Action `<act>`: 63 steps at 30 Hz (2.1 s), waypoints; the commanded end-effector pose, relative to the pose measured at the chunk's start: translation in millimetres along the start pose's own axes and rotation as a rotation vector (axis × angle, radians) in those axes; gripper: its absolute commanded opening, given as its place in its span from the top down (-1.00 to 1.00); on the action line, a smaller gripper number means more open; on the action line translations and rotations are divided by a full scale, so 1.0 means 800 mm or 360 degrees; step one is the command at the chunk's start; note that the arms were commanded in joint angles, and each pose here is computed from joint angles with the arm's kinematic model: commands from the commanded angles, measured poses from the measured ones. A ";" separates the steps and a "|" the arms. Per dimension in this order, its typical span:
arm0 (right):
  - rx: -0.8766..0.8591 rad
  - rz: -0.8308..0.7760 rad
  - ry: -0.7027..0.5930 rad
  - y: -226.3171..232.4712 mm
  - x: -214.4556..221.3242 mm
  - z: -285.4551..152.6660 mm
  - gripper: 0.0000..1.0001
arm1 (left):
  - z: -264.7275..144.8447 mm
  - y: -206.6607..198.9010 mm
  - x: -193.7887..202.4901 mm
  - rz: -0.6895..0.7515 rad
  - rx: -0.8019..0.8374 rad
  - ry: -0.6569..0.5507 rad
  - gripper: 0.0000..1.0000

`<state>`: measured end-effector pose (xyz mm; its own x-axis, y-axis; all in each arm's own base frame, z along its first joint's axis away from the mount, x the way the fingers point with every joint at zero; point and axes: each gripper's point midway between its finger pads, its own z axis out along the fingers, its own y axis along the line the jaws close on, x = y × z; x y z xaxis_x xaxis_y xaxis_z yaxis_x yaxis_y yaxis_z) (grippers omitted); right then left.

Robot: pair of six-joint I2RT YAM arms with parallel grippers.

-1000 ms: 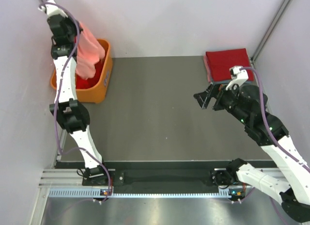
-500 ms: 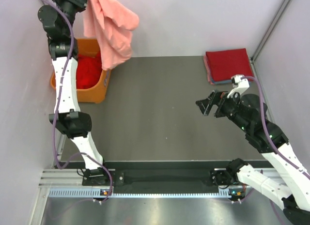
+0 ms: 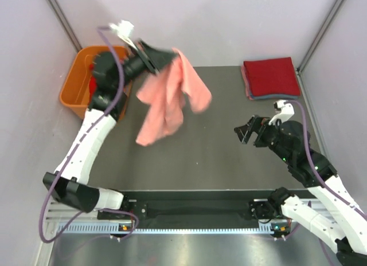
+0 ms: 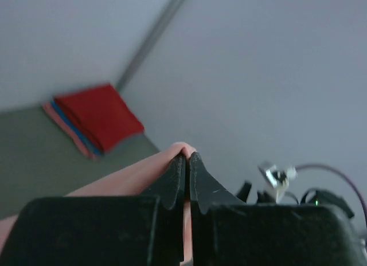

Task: Fold and stack the t-shirts
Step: Move the tshirt to the center of the board, then flatten the tshirt out

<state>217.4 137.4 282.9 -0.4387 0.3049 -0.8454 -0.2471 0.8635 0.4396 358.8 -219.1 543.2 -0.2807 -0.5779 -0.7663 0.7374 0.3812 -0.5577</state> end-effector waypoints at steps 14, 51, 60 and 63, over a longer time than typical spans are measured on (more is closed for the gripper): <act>0.0302 0.0239 0.0371 -0.059 0.122 0.046 -0.95 | -0.188 0.196 0.370 0.0312 -0.1393 0.1260 -0.24; 0.0539 0.0037 0.0194 -0.084 0.088 0.127 1.00 | -0.282 0.229 0.386 0.0208 -0.1743 0.0962 1.00; 0.0374 0.0114 -0.0120 -0.040 -0.021 0.039 1.00 | -0.209 0.148 0.253 0.0401 -0.1470 0.0691 1.00; 0.0219 0.0144 -0.0026 -0.027 0.011 0.045 0.85 | -0.194 0.132 0.266 0.0322 -0.1320 0.0746 1.00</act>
<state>259.6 125.9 292.6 -0.3302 0.4408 -0.8347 -0.0653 0.8715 0.4861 291.0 -179.3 280.0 -0.4894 -0.2331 -0.8403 0.1099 0.9394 -0.3246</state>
